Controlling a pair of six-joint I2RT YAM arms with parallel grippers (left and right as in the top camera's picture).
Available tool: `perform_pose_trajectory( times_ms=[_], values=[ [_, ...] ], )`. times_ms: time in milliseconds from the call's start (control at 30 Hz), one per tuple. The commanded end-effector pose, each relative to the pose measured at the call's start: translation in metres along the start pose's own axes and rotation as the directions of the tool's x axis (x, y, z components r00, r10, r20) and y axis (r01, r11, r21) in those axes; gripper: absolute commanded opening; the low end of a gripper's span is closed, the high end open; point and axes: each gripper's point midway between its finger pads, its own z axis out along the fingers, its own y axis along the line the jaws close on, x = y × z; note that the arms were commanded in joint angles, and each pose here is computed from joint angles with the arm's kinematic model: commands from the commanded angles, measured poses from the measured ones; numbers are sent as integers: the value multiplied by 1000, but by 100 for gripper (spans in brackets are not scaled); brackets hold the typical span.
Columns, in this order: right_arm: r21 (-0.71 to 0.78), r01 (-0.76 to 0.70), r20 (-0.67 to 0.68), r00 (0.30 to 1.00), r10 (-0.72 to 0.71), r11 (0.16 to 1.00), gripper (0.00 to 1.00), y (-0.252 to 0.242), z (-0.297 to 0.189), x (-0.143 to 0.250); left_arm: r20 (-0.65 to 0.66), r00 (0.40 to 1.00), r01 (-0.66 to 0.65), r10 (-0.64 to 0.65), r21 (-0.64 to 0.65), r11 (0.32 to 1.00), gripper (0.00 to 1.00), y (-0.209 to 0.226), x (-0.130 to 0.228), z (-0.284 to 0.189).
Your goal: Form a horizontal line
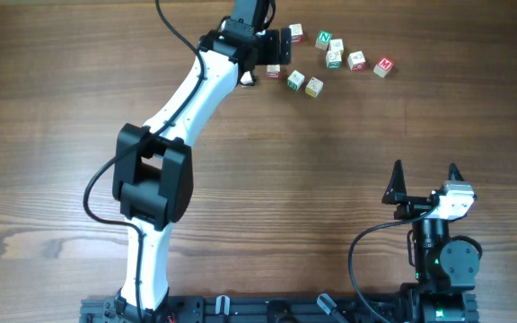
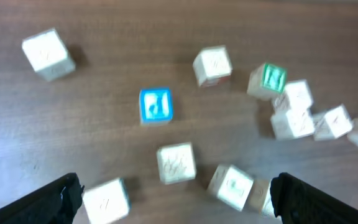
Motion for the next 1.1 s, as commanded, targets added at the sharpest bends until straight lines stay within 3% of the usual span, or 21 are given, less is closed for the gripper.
perform_pose_trajectory(
  times_ms=[0,67,133,200,267,300,367,400,433,467,533,567,600,633,667,700,833,967,1067],
  values=[
    [-8,14,7,1000,-14,1000,100,1,0,-1,62,998,-21,20,20,1000,100,-6,-27,-49],
    [15,69,33,997,-69,998,100,-2,0,-8,86,996,-18,20,-29,999,100,1,-35,-79],
    [13,62,17,998,-62,998,100,-2,0,-4,110,994,-5,23,-163,987,100,24,-41,-115],
    [7,62,5,998,-62,998,100,-1,0,-1,85,996,0,16,-186,983,100,33,-35,-152],
    [-83,36,9,999,-35,996,100,14,-1,-2,69,998,11,2,-181,983,100,39,-30,-184],
    [-180,-76,-19,997,73,981,100,31,-3,1,70,998,19,-6,-189,982,100,45,-28,-200],
    [-338,-516,-199,857,476,787,100,67,-14,-2,91,995,61,-42,-211,976,100,65,-29,-235],
    [-323,-639,-263,770,582,698,100,71,-16,-2,99,994,77,-57,-213,974,100,70,-29,-243],
    [-270,-772,-322,636,701,576,100,72,-16,-2,108,991,97,-76,-207,974,100,78,-29,-256],
    [-230,-847,-362,532,766,479,100,74,-16,-2,117,989,112,-90,-197,974,100,82,-30,-265],
    [-231,-863,-389,505,771,448,99,78,-19,-2,130,985,134,-111,-185,974,100,89,-30,-279],
    [-218,-882,-394,471,790,417,100,77,-18,-3,133,984,142,-118,-181,973,100,92,-29,-284],
    [-176,-923,-403,385,830,343,100,75,-17,-3,139,982,150,-126,-183,972,100,95,-28,-290],
    [-194,-929,-430,369,824,315,100,81,-20,-8,139,982,156,-131,-188,970,100,98,-26,-296],
    [-287,-882,-431,467,772,374,99,88,-25,-17,136,982,157,-132,-191,969,100,99,-24,-300],
    [-426,-786,-412,610,677,448,99,100,-34,-29,135,982,159,-134,-193,968,100,99,-22,-304],
    [-443,-729,-407,682,608,521,100,103,-38,-34,173,976,163,-130,-197,967,100,100,-23,-322],
    [-415,-574,-307,819,485,706,99,91,-33,-64,240,960,197,-147,-202,959,100,110,-27,-349],
    [-388,-471,-290,878,380,792,99,85,-23,-79,292,938,254,-188,-207,945,100,123,-29,-368]
  ],
)
